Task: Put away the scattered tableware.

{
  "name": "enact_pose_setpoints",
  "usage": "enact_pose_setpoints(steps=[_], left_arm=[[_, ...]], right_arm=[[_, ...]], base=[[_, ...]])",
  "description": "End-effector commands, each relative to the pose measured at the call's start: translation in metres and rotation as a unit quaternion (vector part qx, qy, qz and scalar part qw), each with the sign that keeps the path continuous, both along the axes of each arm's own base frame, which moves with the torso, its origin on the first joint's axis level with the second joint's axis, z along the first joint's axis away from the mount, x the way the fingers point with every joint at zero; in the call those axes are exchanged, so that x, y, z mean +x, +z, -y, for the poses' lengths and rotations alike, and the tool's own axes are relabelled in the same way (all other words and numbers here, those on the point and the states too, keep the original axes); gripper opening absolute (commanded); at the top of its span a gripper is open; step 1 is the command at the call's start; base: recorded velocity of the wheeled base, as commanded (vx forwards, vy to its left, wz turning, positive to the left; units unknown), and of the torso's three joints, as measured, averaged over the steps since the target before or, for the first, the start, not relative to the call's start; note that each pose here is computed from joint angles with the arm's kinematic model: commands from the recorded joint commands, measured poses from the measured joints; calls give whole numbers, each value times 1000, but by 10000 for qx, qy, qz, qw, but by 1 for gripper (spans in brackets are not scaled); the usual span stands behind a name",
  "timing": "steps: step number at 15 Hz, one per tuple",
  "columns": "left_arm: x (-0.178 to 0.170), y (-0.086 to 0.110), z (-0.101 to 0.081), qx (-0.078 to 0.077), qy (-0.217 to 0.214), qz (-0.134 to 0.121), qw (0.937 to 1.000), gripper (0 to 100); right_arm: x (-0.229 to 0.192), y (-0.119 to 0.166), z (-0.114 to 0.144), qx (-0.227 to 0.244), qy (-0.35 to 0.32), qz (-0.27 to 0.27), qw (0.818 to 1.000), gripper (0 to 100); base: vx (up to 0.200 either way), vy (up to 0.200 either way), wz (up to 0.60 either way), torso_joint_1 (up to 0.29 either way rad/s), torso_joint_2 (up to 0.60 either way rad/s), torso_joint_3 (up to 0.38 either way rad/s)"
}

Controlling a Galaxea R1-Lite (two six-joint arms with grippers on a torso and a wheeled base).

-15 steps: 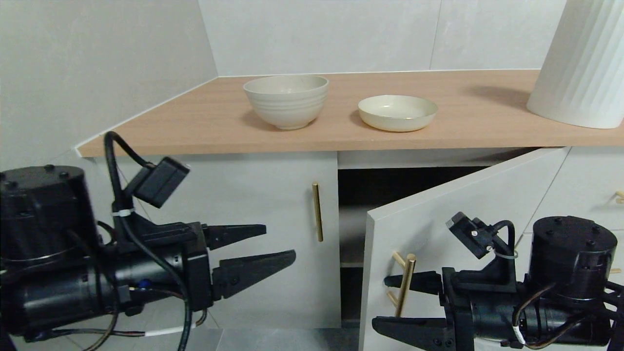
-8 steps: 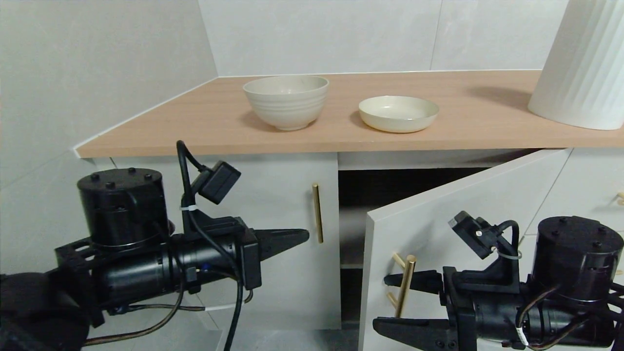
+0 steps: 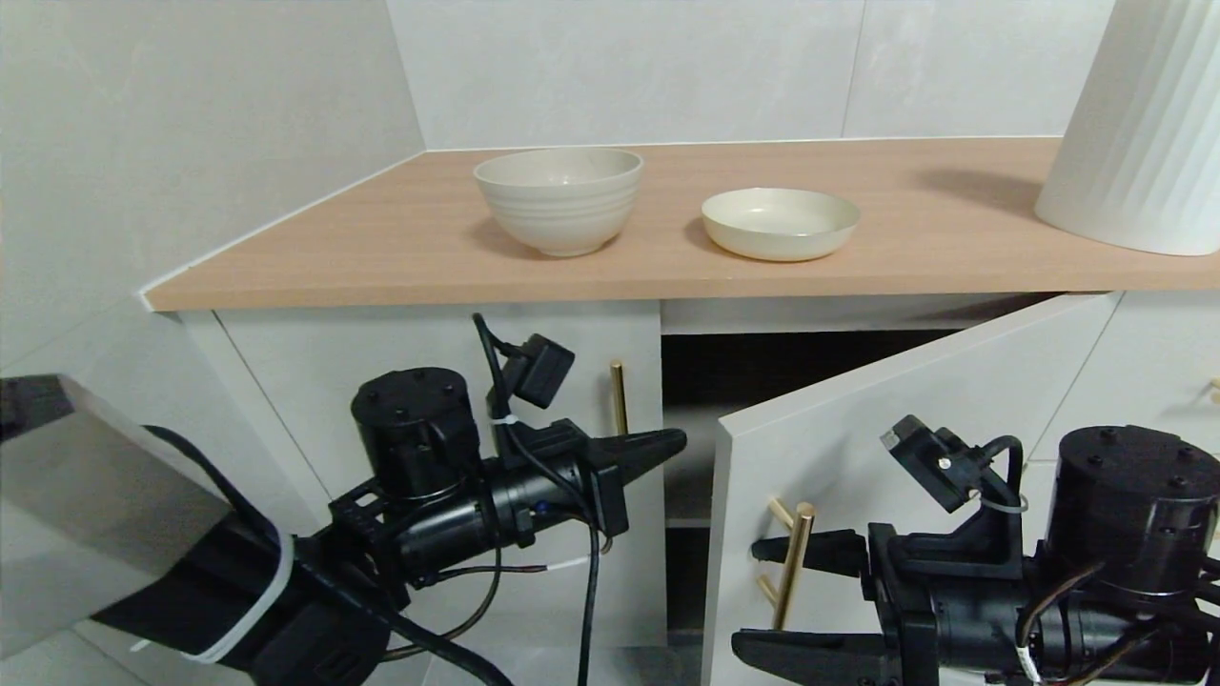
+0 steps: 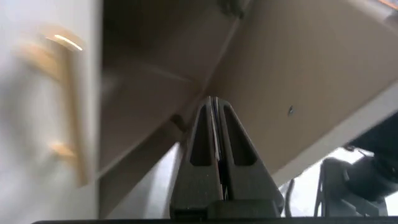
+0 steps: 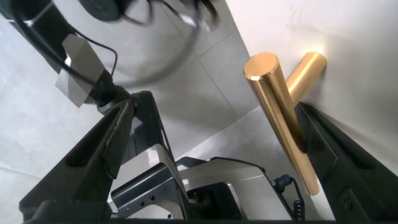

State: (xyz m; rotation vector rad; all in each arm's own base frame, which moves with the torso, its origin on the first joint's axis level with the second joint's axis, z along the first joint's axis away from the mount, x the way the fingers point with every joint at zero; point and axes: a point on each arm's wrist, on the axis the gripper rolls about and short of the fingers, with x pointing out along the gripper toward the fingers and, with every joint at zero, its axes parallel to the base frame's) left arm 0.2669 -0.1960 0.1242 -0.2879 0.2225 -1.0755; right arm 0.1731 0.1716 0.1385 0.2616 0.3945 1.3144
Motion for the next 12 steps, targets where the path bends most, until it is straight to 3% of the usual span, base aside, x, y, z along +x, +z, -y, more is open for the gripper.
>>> enact_pose_setpoints(steps=[1, 10, 12], left_arm=[[5, -19, 20, 122, -201, -185, 9996, 0], [-10, -10, 44, 60, -769, -74, 9970, 0], [-14, -5, 45, 121, -811, -66, 9966, 0]], right_arm=[[0, 0, 1, -12, -37, 1, 10000, 100], [10, -2, 11, -63, -531, 8, 9986, 100], [7, -4, 15, -125, -712, -20, 9974, 100]], base=[[0, 0, 0, 0, 0, 0], [0, 0, 0, 0, 0, 0], [0, 0, 0, 0, 0, 0]])
